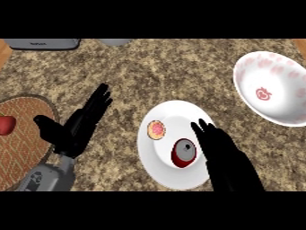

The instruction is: Pick the can from the plate and place it in the bowl

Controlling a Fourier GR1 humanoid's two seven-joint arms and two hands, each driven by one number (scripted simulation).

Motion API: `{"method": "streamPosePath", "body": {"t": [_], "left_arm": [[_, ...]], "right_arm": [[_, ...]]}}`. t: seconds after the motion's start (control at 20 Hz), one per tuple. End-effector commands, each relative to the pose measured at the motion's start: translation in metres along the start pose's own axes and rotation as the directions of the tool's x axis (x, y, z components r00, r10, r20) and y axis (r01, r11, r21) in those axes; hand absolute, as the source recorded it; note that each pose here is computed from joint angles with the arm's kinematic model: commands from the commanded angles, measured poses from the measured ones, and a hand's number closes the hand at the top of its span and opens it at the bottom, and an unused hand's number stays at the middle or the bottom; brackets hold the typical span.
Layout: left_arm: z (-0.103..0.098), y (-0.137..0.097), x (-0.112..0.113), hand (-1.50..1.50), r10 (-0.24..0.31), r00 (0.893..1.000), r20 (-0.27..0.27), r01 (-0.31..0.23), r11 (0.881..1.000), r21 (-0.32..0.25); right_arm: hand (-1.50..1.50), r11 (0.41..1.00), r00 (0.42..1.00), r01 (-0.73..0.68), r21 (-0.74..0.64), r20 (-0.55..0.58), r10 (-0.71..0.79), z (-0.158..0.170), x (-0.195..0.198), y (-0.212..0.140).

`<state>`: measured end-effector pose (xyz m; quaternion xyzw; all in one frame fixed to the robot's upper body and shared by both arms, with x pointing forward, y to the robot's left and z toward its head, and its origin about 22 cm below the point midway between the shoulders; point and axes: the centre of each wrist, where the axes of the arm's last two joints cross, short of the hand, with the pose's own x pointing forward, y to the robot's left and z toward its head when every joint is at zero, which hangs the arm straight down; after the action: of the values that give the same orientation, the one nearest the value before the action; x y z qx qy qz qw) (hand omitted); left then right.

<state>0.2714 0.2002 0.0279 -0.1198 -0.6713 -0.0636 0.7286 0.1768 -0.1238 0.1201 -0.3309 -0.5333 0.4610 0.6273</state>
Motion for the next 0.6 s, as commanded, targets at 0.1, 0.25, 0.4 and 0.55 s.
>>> {"method": "streamPosePath", "body": {"t": [0.1, 0.25, 0.4, 0.55], "left_arm": [[-0.003, 0.007, 0.002, 0.0, 0.006, 1.0, 0.001, -0.006, 1.0, -0.007], [0.007, 0.011, 0.007, 0.0, 0.013, 1.0, -0.006, -0.013, 1.0, 0.002], [0.007, 0.005, 0.003, 0.0, 0.003, 1.0, -0.007, -0.003, 1.0, -0.008], [0.015, 0.0, -0.009, 0.0, 0.012, 1.0, -0.019, -0.012, 1.0, -0.01]], "right_arm": [[-1.5, 0.991, 0.979, -0.062, 0.118, -0.188, 0.083, -0.027, 0.037, -0.002], [-1.5, 0.991, 0.966, -0.067, 0.117, -0.239, 0.093, -0.019, 0.045, 0.001], [-1.5, 0.983, 0.951, -0.077, 0.164, -0.284, 0.122, -0.045, 0.048, 0.016], [-1.5, 0.97, 0.939, -0.108, 0.219, -0.297, 0.172, -0.037, 0.048, 0.022]]}}
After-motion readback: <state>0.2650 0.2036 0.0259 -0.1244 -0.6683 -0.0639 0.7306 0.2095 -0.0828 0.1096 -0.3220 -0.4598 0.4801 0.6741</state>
